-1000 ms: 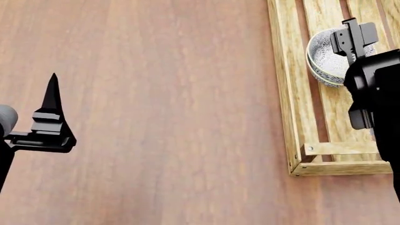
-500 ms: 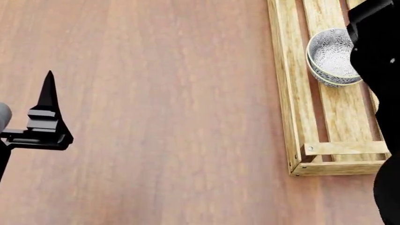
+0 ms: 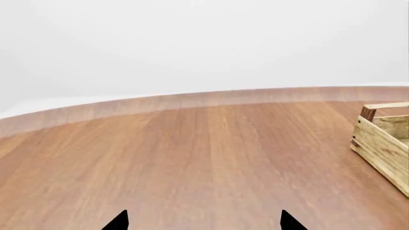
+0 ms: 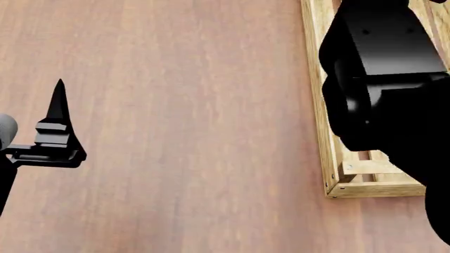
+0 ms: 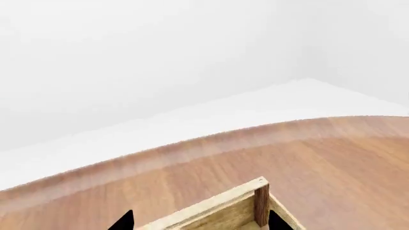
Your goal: Stack the right bowl on the left bowl and place them in the tray.
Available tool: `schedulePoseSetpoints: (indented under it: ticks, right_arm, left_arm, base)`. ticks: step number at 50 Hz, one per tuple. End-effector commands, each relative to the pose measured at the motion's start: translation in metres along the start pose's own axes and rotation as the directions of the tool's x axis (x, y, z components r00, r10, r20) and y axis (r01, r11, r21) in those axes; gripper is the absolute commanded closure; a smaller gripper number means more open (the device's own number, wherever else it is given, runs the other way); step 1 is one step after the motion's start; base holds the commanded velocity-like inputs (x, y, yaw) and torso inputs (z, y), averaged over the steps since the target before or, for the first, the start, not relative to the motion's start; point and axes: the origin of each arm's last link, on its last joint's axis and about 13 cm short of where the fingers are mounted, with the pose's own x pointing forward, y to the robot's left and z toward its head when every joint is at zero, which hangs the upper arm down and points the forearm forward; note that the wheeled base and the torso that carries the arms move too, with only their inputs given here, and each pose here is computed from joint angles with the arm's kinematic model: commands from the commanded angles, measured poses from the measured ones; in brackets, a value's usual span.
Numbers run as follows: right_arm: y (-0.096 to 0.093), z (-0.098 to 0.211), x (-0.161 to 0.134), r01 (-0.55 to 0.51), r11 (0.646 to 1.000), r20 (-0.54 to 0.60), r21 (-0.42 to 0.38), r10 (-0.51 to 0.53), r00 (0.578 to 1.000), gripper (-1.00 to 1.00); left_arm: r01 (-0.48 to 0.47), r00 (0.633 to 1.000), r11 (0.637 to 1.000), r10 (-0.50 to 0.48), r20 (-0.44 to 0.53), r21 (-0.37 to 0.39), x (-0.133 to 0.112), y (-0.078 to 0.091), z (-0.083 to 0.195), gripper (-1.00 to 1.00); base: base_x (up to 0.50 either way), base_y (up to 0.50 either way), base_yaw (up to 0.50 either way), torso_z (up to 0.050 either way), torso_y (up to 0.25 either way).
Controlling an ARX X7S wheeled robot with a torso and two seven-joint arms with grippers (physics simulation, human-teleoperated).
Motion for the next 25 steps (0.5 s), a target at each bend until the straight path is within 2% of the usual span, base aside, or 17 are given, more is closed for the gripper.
schedulePoseSetpoints:
  ticks: [1,4,5,7,10,25]
  right_arm:
    - [0.007,-0.027,-0.095,-0.302,0.952,0.059,-0.055,0.305,0.95,-1.0]
    - [0.001,-0.042,-0.126,-0.351,0.933,0.066,-0.077,0.356,0.932,-1.0]
    - [-0.001,-0.05,-0.136,-0.363,0.923,0.076,-0.129,0.374,0.924,-1.0]
    - [-0.004,-0.057,-0.147,-0.376,0.919,0.067,-0.118,0.386,0.92,-1.0]
    - [-0.01,-0.067,-0.164,-0.397,0.906,0.069,-0.147,0.41,0.91,-1.0]
    - [-0.024,-0.083,-0.194,-0.406,0.898,0.078,-0.171,0.423,0.903,-1.0]
  left_arm:
    - [-0.002,1.0,1.0,0.002,0.013,0.005,-0.001,-0.001,0.0,-1.0]
    - [-0.002,0.999,1.0,0.001,0.032,0.02,-0.004,-0.003,0.001,-1.0]
    - [0.003,0.999,1.0,-0.003,0.032,0.017,-0.004,-0.003,0.001,-1.0]
    - [0.006,0.999,1.0,-0.007,0.035,0.016,-0.006,-0.004,0.001,-1.0]
    - [0.009,0.999,1.0,-0.01,0.034,0.021,-0.006,-0.005,-0.001,-1.0]
    - [0.012,0.999,1.0,-0.013,0.036,0.018,-0.009,-0.006,-0.003,-1.0]
  base:
    - [0.0,0.0,0.0,0.0,0.0]
    - [0.0,0.0,0.0,0.0,0.0]
    - [0.0,0.0,0.0,0.0,0.0]
    - [0.0,0.0,0.0,0.0,0.0]
    - [0.0,0.0,0.0,0.0,0.0]
    - [0.0,0.0,0.0,0.0,0.0]
